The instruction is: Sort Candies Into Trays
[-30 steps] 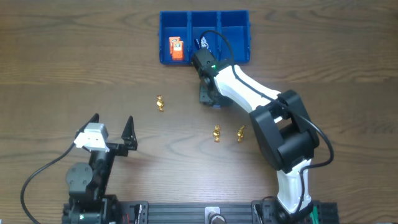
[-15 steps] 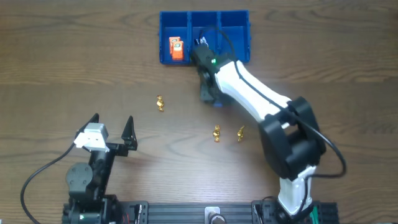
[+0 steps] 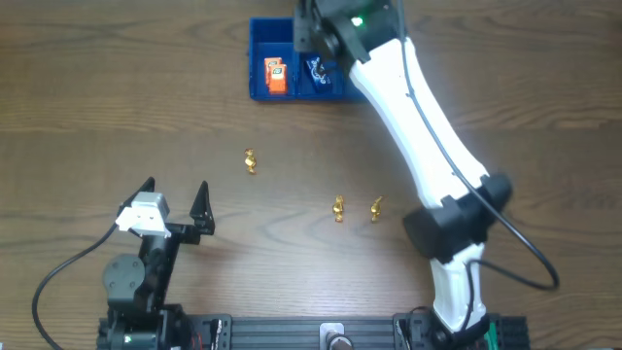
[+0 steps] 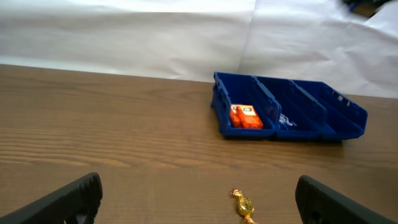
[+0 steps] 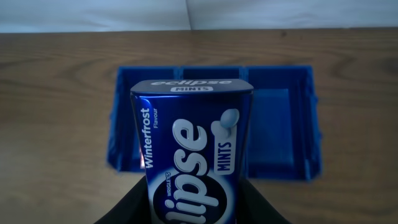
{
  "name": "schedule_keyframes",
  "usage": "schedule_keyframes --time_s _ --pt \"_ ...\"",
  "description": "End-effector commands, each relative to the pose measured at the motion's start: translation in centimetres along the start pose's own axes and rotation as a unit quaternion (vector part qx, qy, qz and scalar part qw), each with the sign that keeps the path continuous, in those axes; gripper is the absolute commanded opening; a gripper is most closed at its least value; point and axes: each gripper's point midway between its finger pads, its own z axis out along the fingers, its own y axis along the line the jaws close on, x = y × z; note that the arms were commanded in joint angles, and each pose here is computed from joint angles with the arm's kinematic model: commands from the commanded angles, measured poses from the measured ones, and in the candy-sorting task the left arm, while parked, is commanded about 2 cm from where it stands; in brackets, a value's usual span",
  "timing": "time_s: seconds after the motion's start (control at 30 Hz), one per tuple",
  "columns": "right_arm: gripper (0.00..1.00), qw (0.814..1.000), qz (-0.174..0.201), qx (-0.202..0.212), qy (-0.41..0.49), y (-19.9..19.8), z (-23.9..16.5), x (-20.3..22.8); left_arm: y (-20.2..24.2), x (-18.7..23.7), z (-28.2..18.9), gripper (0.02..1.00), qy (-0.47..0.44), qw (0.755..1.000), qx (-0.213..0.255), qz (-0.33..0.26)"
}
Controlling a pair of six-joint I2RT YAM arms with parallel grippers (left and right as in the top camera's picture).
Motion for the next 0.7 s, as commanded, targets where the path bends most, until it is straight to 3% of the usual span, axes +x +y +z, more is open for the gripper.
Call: schedule_keyframes --time_s 0.03,0.37,0.5,0.63,0.7 --pt "0.226 0.998 -0.014 0.035 0.044 -1.5 7.1 2.4 0.0 1.6 0.1 0.998 0.023 1.000 0.004 0.000" --pt "0.257 0.997 -0.009 0.026 0.067 -1.3 11.1 4.1 0.0 1.6 0.1 0.998 0.023 1.000 0.004 0.000" --pt "0.323 0.997 -0.009 0.025 0.069 -1.3 11.3 4.2 0.0 1.6 0.1 0.996 0.023 1.000 0.004 0.000" --pt "0.566 0.997 -0.009 0.020 0.071 -1.1 11.3 4.3 0.0 1.6 0.1 0.998 0.023 1.000 0.004 0.000" --pt "0.612 0.997 -0.009 0.020 0.072 -1.0 11.3 4.3 0.0 1.6 0.1 0.998 0.023 1.000 0.004 0.000"
